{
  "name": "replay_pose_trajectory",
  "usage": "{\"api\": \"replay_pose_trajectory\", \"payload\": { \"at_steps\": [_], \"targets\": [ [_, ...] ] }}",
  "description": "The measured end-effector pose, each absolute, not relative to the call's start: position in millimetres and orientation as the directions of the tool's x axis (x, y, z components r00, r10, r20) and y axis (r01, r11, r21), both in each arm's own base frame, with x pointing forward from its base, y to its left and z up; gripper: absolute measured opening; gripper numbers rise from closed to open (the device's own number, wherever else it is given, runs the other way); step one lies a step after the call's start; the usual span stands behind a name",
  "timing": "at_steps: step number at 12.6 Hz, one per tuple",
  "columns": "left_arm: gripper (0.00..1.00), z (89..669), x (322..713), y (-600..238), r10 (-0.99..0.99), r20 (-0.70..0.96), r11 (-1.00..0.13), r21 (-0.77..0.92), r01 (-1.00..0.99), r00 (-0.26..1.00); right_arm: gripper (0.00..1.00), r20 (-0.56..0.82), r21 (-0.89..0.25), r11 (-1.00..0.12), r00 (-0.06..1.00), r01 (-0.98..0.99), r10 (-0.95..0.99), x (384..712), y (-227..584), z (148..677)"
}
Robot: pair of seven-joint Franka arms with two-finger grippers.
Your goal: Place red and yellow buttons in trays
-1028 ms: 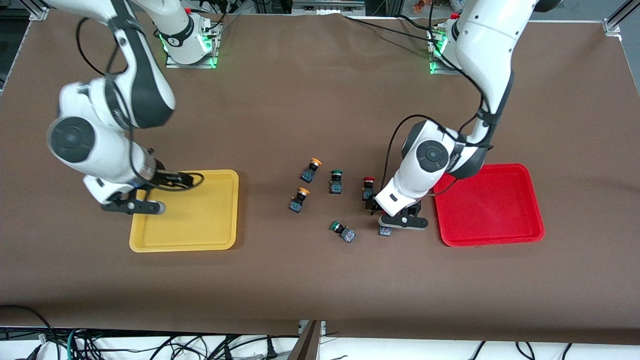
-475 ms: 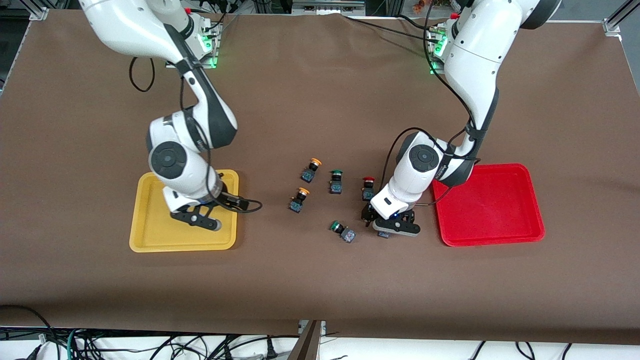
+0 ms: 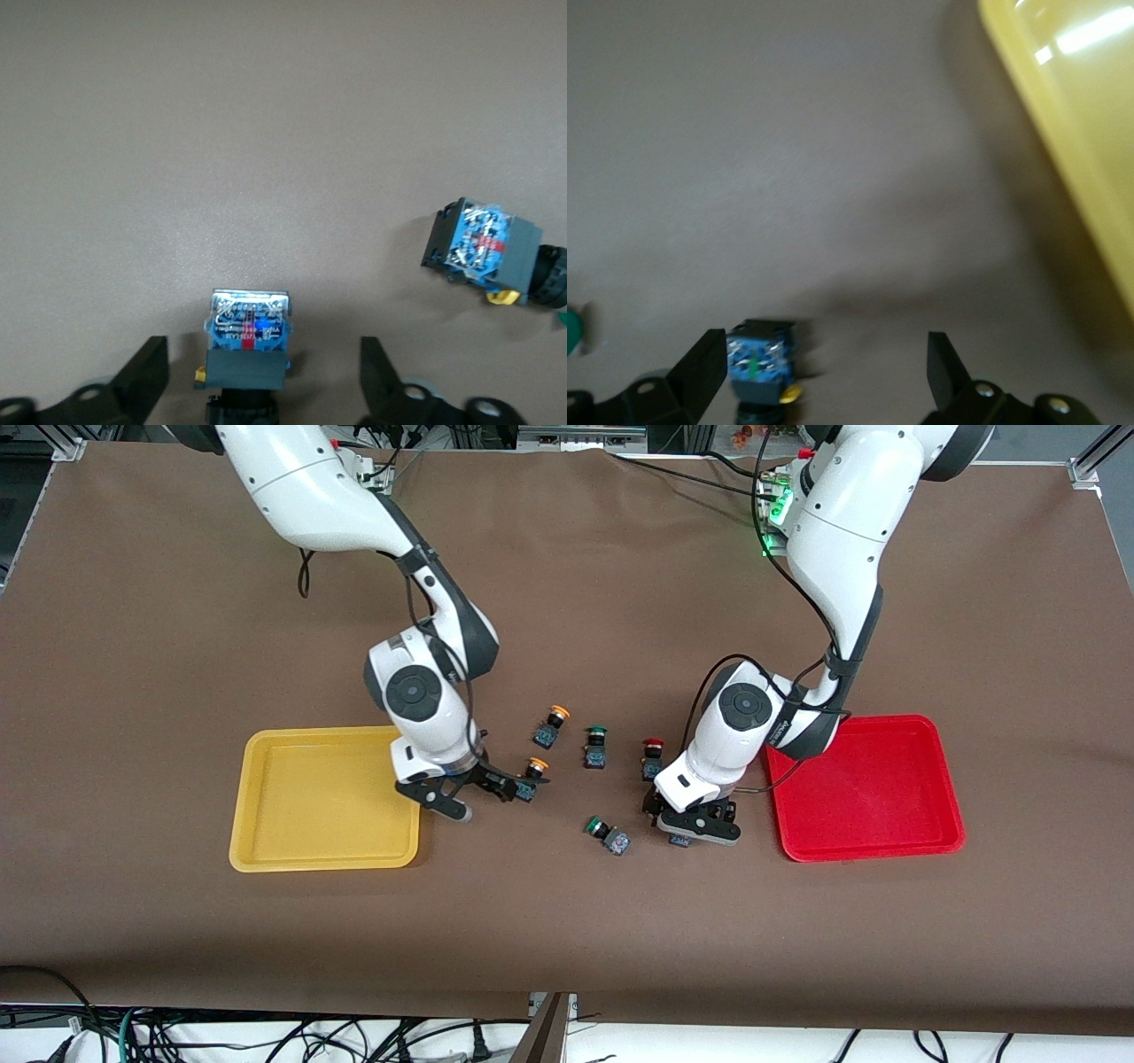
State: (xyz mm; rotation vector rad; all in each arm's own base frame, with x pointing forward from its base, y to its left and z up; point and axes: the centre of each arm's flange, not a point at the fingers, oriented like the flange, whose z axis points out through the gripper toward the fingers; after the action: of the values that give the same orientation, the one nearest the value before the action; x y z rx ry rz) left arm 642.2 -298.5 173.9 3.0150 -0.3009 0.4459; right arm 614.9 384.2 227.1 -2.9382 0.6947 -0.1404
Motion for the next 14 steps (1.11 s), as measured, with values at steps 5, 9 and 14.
{"api": "replay_pose_trajectory", "payload": {
  "at_steps": [5,9,14],
  "targets": [
    [0.42,174.2,650.8,-283.1,-0.218,0.300,-0.971,0.027,-0.237,0.929,1.00,0.102,-0.139,-0.881,0.878,-0.453,-0.468,612.1,428.1,206.8],
    [0.42,217.5,659.5,-258.5,-0.237,0.176,-0.971,-0.025,-0.236,0.955,0.96,0.120,-0.120,-0.885,0.878,-0.450,-0.463,609.1,441.7,182.5],
    [0.42,274.3,666.5,-155.2,-0.439,-0.063,-0.894,-0.070,-0.443,0.896,0.47,0.124,-0.123,-0.888,0.881,-0.442,-0.456,608.7,445.1,184.1]
  ]
}}
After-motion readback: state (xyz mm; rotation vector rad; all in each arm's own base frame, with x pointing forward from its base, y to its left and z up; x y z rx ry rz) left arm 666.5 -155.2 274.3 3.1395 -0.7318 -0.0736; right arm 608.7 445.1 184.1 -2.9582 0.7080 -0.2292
